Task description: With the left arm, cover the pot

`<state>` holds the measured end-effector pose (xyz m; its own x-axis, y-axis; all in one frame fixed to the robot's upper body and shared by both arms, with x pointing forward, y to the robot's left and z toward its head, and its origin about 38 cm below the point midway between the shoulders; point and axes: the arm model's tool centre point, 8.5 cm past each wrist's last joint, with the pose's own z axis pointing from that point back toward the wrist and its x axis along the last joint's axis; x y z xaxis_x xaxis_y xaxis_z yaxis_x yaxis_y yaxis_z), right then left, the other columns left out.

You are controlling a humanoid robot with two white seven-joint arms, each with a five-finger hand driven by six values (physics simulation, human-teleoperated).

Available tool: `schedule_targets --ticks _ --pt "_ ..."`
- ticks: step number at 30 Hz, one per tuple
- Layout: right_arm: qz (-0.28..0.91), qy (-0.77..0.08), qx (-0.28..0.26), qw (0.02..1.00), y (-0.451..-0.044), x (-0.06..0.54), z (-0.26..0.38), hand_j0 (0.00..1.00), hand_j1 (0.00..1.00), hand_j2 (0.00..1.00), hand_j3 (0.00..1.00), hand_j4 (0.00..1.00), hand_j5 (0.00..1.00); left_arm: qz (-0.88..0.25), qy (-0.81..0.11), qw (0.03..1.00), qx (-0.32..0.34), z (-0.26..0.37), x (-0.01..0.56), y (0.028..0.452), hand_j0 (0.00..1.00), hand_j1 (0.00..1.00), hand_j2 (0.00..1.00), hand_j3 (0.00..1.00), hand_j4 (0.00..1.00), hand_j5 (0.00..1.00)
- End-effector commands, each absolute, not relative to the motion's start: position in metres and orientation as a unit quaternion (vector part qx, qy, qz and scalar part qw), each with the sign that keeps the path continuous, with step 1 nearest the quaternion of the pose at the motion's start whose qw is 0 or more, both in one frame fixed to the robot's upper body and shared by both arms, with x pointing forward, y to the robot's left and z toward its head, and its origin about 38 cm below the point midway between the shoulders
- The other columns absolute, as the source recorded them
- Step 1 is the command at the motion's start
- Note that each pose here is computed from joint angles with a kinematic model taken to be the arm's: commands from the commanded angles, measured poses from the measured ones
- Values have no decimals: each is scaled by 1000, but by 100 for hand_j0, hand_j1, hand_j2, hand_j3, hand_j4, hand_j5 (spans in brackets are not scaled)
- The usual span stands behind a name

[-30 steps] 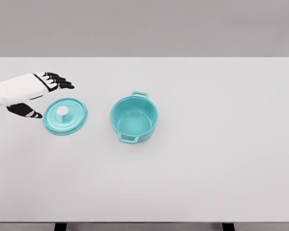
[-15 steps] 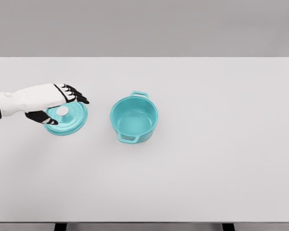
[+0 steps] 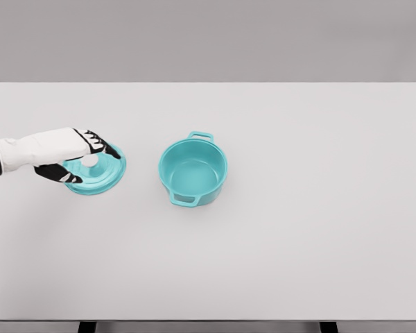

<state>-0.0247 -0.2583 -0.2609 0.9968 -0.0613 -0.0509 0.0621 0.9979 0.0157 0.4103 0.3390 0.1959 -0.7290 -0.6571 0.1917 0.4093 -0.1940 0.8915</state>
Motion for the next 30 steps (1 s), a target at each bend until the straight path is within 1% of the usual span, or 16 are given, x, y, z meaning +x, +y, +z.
schedule_targets --ticks 1,12,30 --pt "-31 25 9 999 -258 -25 -261 100 100 100 100 100 100 -760 -527 362 118 193 413 345 81 81 81 81 81 81" --pt "-31 25 9 999 -258 -25 -261 100 100 100 100 100 100 -755 -526 372 125 192 421 350 79 79 79 79 79 79" --pt "-31 25 9 999 -258 -25 -261 100 100 100 100 100 100 -745 -520 399 123 166 437 346 79 79 79 79 79 79"
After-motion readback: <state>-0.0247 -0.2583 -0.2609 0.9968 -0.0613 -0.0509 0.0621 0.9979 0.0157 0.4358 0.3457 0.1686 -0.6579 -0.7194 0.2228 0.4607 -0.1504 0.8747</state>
